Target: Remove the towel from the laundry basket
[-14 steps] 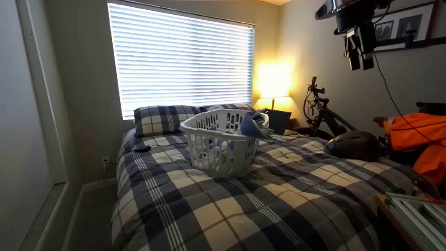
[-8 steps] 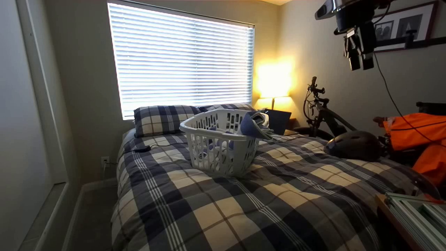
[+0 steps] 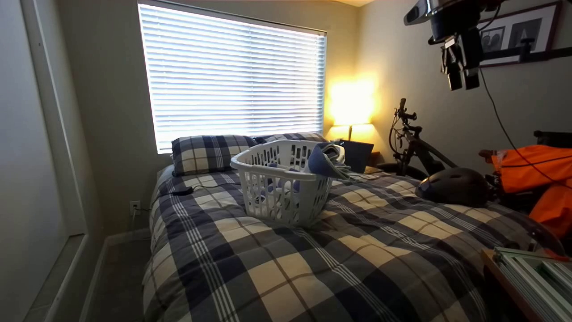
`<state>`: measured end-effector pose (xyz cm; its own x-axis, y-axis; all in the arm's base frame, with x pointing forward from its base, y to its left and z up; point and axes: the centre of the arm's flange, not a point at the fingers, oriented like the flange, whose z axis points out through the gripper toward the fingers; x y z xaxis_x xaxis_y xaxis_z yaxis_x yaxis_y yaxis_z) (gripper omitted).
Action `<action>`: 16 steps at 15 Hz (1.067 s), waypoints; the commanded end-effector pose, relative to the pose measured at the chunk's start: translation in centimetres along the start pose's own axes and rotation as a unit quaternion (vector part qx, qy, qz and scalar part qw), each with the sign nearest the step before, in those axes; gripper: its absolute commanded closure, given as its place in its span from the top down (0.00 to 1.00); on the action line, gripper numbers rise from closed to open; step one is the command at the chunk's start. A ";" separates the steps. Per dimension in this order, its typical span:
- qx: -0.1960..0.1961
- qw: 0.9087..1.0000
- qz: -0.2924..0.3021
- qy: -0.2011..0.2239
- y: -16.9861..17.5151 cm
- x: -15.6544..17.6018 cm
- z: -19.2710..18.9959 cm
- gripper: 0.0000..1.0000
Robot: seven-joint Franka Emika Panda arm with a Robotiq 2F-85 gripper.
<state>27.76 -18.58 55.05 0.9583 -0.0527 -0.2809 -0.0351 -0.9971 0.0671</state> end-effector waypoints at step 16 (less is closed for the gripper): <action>0.090 0.958 0.137 0.237 10.0 23.7 -1.0 1.00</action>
<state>47.72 -25.24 50.14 0.9703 -0.2095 0.1205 -0.2035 -0.9772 -0.0605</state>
